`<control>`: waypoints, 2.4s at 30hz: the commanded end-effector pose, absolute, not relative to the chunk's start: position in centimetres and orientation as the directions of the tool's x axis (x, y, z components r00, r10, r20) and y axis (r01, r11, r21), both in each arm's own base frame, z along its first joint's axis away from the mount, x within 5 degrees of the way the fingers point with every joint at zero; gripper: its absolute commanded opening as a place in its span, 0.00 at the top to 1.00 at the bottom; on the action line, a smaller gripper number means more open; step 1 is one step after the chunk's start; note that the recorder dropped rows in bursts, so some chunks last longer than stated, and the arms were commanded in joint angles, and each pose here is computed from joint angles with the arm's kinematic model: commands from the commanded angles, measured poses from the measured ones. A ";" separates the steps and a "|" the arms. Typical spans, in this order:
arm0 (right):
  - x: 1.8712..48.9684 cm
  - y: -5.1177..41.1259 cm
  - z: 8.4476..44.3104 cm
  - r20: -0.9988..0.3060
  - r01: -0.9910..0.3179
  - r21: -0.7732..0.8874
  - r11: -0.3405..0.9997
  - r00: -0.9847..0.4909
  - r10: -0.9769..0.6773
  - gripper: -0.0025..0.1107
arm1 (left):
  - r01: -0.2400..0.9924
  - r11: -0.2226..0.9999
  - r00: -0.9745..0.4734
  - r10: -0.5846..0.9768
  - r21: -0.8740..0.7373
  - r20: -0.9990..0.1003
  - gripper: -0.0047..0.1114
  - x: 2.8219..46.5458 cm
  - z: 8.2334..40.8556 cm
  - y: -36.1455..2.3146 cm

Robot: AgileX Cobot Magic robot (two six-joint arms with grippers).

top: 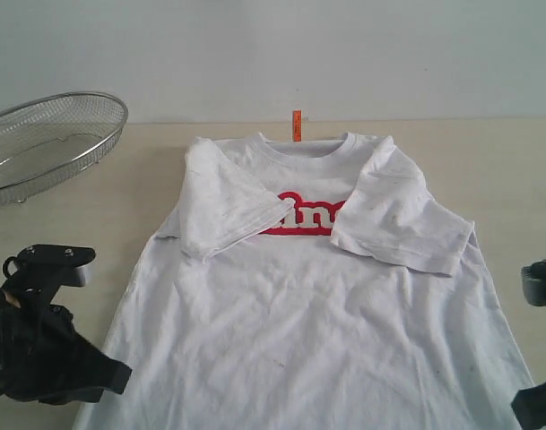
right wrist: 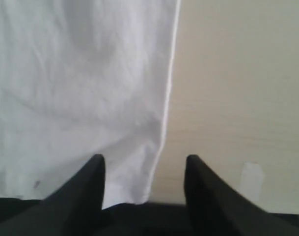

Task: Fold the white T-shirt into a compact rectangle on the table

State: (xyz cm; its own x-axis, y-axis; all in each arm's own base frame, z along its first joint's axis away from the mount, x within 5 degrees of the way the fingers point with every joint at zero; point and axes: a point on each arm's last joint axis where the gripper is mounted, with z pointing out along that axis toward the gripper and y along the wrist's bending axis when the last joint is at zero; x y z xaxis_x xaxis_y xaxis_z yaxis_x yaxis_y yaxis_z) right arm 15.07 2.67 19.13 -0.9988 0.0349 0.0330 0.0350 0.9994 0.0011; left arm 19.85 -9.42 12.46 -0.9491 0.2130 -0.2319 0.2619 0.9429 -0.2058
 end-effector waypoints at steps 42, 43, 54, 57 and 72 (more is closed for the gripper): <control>19.1 4.3 8.1 0.299 0.127 0.029 0.992 -0.948 0.112 0.98 | 0.344 0.894 -0.902 0.231 -0.285 -0.366 0.92 19.8 14.3 -10.3; 19.2 4.3 8.2 0.295 0.118 0.033 0.992 -0.950 0.103 0.98 | 0.349 0.893 -0.898 0.231 -0.284 -0.375 0.92 19.7 14.5 -10.2; 18.5 4.6 15.8 0.052 0.074 0.145 0.987 -0.996 0.067 0.98 | 0.370 0.889 -0.879 0.242 -0.268 -0.410 0.92 19.7 15.2 -10.1; 18.3 4.7 18.6 -0.060 0.050 0.194 0.980 -0.996 0.063 0.98 | 0.368 0.892 -0.877 0.239 -0.263 -0.416 0.92 19.8 15.2 -10.1; 29.9 5.3 22.8 -0.509 -0.039 0.098 0.994 -0.861 0.017 0.98 | 0.362 0.893 -0.880 0.233 -0.266 -0.414 0.92 19.8 15.2 -10.1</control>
